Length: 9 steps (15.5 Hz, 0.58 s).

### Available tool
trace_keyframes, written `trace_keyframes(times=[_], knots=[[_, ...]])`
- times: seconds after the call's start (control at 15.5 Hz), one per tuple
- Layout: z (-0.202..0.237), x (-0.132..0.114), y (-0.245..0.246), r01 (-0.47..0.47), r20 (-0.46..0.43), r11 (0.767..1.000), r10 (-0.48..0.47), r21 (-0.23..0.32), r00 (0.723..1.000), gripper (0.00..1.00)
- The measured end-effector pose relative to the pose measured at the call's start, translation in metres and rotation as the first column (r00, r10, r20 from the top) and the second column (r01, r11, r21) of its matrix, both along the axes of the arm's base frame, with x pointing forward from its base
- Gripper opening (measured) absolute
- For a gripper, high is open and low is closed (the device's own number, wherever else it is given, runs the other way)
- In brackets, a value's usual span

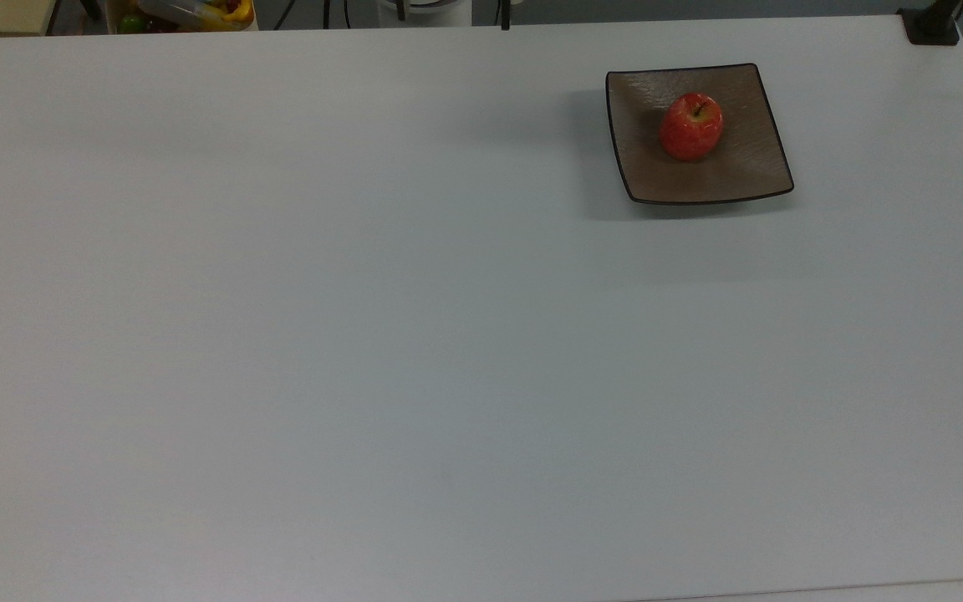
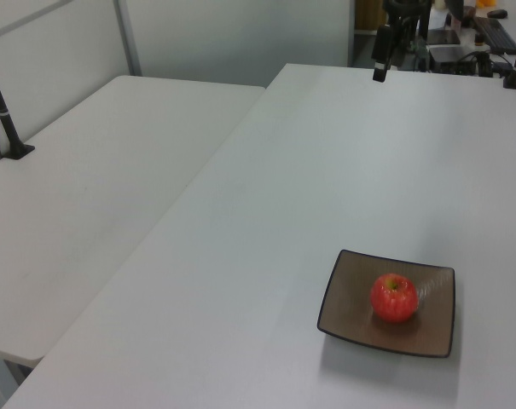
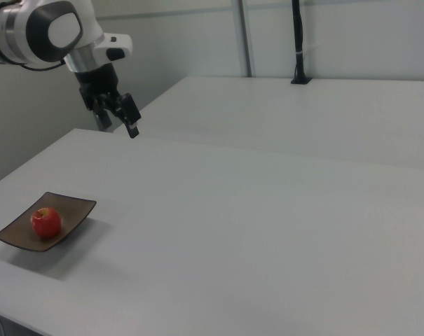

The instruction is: Apples placed on a ceramic plate

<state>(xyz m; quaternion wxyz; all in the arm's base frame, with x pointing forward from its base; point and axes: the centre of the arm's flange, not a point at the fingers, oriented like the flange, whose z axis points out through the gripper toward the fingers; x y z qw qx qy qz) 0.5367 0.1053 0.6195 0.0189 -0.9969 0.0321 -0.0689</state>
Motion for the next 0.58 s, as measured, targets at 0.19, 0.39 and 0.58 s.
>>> trace_keyframes(times=[0.19,0.39,0.58], knots=[[-0.005,0.004,-0.008,-0.116,-0.006,0.993,0.116,-0.019,0.993,1.0],[-0.011,0.007,-0.008,-0.188,-0.015,0.982,0.187,-0.012,0.982,1.0],[-0.012,0.008,-0.008,-0.203,-0.018,0.979,0.203,-0.008,0.979,1.0]])
